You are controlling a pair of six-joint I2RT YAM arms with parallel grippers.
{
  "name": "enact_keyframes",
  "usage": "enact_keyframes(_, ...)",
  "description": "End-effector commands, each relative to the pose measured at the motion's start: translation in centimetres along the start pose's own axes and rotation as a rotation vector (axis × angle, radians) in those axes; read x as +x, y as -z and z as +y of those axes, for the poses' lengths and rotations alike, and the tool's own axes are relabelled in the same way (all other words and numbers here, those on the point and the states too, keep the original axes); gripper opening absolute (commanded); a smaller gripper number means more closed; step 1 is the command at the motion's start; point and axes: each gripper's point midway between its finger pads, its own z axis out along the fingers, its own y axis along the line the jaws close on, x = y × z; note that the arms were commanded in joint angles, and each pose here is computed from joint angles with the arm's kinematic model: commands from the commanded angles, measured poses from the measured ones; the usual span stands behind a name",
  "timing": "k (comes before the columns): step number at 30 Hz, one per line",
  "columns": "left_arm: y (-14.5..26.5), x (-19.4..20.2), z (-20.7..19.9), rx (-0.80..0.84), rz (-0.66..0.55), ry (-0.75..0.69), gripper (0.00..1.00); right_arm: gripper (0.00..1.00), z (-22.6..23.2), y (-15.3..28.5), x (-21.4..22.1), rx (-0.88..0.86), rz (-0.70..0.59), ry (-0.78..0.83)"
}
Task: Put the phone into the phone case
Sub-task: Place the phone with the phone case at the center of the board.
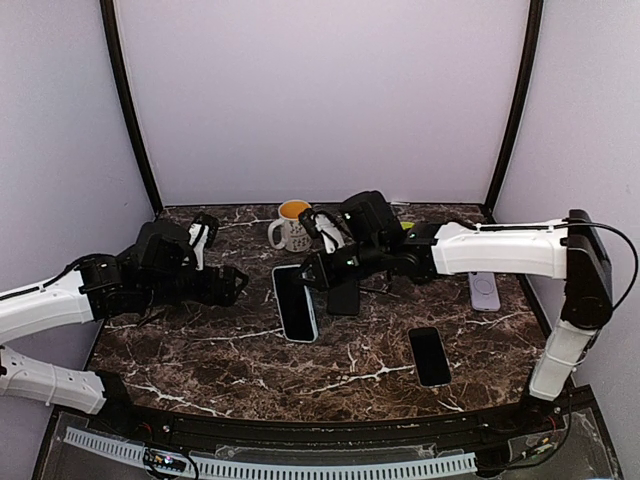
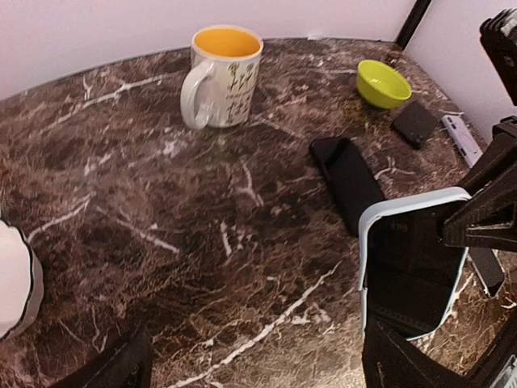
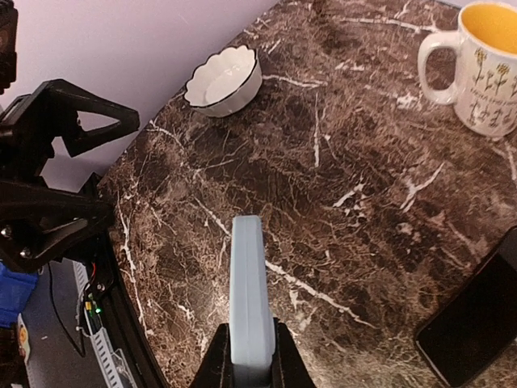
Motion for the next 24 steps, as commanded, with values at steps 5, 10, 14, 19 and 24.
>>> enact_keyframes(5, -2.9, 5.5, 2.5, -0.072, 0.173, 0.061, 0.87, 0.0, 2.2, -4.7, -2.6, -0.231, -0.05, -0.159)
enact_keyframes(10, -3.6, 6.8, 3.2, -0.101, 0.21, 0.042, 0.8, 0.0, -0.9, -6.6, -2.7, -0.236, -0.078, -0.266)
enact_keyframes(14, -4.1, 7.4, 3.4, -0.113, 0.226, 0.025, 0.78, 0.0, -4.1, -7.6, -2.5, -0.225, -0.092, -0.326)
enact_keyframes(19, -5.2, 8.6, 3.4, -0.109, 0.264, 0.008, 0.71, 0.0, -7.5, -10.0, -1.1, -0.239, 0.013, -0.358)
enact_keyframes(24, -7.0, 10.1, 3.2, -0.113, 0.323, -0.006, 0.66, 0.21, -12.9, -11.3, 0.7, -0.084, 0.055, -0.396)
